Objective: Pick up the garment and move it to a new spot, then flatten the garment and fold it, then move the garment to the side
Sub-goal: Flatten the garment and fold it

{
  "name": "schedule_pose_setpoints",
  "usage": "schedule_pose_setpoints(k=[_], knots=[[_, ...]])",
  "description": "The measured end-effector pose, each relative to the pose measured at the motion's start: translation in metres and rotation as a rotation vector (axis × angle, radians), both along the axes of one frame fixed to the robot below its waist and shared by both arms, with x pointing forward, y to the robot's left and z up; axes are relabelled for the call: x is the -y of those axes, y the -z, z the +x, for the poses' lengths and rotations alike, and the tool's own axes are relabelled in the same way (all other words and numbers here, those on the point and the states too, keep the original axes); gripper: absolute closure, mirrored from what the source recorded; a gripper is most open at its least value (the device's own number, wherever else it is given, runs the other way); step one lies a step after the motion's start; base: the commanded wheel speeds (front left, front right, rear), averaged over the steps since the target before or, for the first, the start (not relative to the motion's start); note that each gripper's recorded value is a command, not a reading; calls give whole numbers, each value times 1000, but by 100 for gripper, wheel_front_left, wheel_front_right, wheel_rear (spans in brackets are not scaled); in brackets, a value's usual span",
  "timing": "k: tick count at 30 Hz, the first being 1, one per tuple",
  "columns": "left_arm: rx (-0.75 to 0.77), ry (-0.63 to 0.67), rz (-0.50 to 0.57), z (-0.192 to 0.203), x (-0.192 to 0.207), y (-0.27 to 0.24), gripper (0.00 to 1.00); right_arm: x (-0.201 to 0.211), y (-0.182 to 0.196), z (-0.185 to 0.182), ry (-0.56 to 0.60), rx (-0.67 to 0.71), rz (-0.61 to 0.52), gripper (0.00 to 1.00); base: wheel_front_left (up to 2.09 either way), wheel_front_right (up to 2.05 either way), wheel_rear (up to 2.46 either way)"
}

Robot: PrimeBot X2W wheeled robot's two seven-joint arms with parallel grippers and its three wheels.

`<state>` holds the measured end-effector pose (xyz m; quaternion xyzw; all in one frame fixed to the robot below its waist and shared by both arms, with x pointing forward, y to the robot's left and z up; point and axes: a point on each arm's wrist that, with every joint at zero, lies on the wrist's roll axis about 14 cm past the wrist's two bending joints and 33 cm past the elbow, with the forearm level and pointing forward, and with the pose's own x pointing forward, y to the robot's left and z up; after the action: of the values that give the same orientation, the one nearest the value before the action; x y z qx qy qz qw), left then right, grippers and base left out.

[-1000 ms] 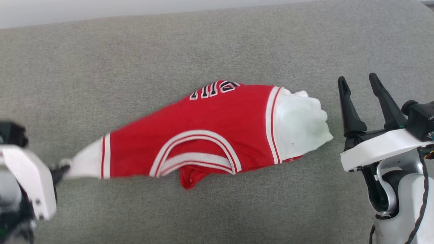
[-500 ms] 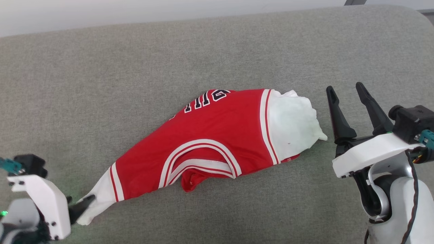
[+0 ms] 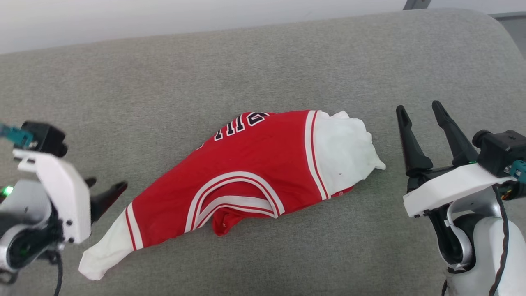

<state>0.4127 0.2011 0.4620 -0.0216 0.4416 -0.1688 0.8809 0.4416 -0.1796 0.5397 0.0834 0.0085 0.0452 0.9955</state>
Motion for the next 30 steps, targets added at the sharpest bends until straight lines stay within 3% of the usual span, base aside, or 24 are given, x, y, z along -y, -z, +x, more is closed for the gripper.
schedule_pose_setpoints(k=[11, 22, 26, 29, 30], knots=[[-6, 99, -7, 29, 35, 3, 0, 12, 0, -5, 33, 4, 9, 0, 0, 0, 0], [-176, 202, 25, 28, 64, 46, 0, 23, 5, 0, 60, 3, 11, 0, 0, 0, 0], [-222, 193, 88, 36, 55, 71, 0, 28, 13, 1, 75, -12, 14, 0, 0, 0, 0], [-256, 186, 79, 40, 55, 85, 0, 30, 17, 3, 81, -18, 15, 0, 0, 0, 0], [-266, 180, 70, 42, 56, 87, 72, 31, 19, 4, 83, -18, 16, 0, 0, 0, 0]])
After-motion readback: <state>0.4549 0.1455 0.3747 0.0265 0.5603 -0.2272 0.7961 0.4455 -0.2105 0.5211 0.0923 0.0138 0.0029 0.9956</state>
